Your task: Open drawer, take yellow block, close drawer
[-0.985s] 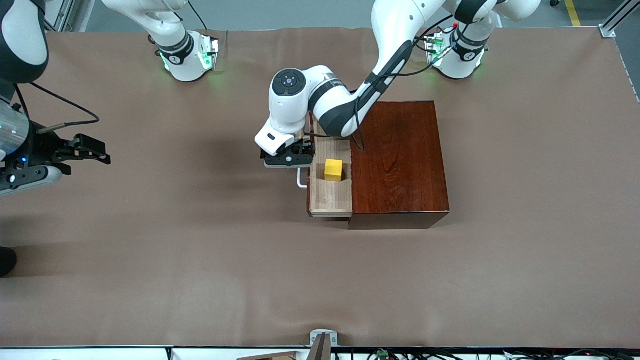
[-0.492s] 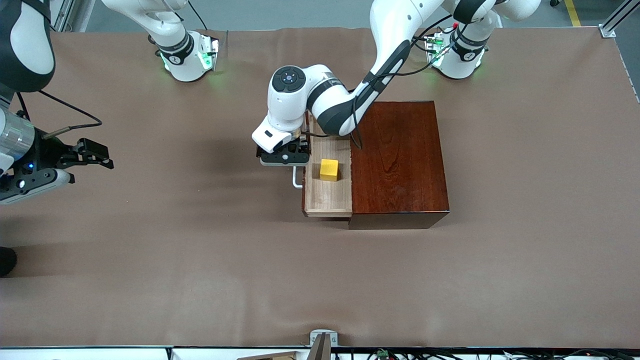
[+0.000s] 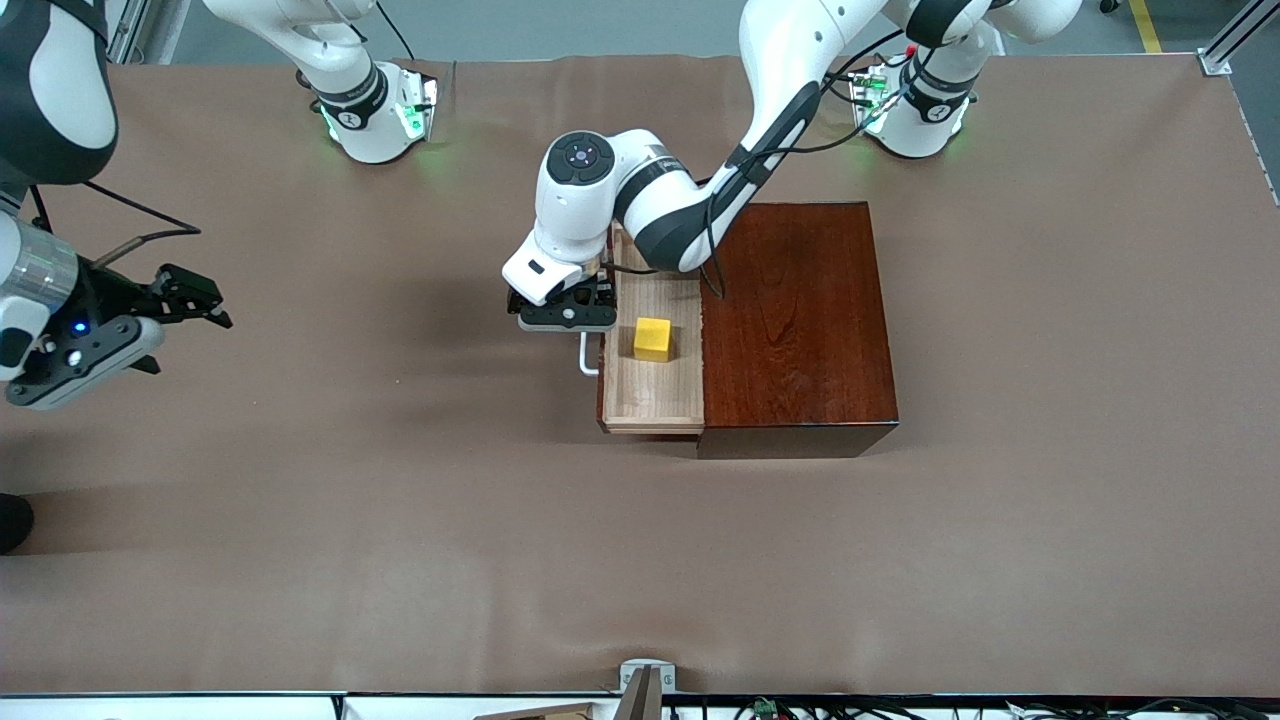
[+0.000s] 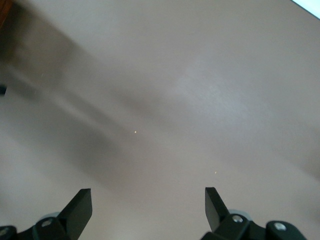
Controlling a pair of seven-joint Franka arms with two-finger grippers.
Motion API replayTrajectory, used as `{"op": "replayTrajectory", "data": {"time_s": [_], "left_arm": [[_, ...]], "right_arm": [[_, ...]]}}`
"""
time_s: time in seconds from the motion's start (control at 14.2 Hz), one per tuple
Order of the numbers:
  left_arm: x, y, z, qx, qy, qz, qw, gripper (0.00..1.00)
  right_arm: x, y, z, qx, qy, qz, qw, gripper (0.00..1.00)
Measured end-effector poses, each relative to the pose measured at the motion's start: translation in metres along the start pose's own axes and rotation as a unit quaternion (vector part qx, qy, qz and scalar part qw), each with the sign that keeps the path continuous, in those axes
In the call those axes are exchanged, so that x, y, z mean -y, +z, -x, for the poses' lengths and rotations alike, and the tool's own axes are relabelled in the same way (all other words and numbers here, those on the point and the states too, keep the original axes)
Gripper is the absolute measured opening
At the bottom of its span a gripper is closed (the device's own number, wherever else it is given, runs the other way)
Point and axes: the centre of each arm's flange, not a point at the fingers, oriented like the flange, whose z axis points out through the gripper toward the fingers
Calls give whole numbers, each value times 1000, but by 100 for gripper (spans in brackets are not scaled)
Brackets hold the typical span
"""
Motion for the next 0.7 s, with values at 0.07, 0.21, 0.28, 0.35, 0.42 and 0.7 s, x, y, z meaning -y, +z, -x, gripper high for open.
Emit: {"op": "replayTrajectory", "data": {"time_s": [0.07, 0.21, 0.28, 0.35, 0.42, 0.7], "left_arm": [[0, -2, -1, 3, -5, -1, 1000, 100], [-3, -13, -3, 12, -15, -1, 1000, 100], [-9, -25, -1, 16, -23, 8, 1000, 100], [-15, -41, 1, 17, -27, 14, 999, 100], [-19, -57, 2, 17, -30, 16, 999, 100], [-5, -127, -13, 21, -43, -15, 999, 100]], "right_arm": [[1, 5, 0, 4, -34, -3, 999, 100], [3, 15, 0, 11, -78, -10, 997, 100], [7, 18, -3, 13, -92, -12, 996, 100], [13, 18, -7, 14, -103, -13, 994, 100], [20, 18, -12, 14, -115, -12, 993, 100], [34, 19, -20, 16, -159, -14, 987, 100]]}}
